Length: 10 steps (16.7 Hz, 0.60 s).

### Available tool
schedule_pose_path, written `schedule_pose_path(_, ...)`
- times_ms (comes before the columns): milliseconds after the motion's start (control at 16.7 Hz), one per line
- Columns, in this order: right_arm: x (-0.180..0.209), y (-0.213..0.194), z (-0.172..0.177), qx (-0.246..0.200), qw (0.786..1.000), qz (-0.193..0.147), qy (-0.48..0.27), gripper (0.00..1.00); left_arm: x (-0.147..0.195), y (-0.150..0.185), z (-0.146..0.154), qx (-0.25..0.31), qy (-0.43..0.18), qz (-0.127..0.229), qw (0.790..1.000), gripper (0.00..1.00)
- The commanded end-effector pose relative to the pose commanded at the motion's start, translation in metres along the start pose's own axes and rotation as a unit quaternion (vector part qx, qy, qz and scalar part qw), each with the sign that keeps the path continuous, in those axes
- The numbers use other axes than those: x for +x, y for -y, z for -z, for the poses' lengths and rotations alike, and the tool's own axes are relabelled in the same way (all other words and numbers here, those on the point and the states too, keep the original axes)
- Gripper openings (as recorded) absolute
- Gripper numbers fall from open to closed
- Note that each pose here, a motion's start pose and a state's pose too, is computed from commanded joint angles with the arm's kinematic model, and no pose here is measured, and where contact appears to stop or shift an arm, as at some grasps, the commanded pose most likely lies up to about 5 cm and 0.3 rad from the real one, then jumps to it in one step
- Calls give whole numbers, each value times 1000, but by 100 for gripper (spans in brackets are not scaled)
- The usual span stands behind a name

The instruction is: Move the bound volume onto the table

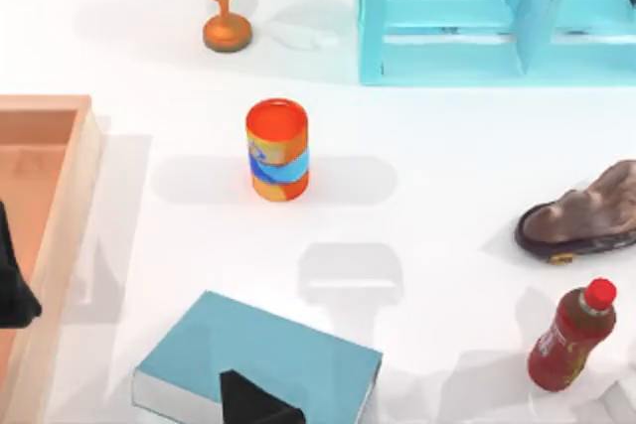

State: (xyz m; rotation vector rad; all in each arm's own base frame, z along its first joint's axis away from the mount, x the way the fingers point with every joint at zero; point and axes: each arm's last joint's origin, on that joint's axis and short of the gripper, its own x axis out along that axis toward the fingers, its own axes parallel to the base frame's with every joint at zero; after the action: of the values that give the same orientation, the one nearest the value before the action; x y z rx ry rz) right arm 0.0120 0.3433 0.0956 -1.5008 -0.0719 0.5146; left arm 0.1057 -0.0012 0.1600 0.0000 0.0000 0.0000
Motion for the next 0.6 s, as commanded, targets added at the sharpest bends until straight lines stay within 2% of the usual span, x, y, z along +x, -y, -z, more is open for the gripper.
schedule_pose_path(360, -63, -35, -29, -7, 1000, -18, 17, 100, 0, 0, 0, 0, 0, 0, 1000, 100)
schedule_pose_path(600, -100, -42, -34, -21, 1000, -17, 11, 100, 0, 0, 0, 0, 0, 0, 1000, 100)
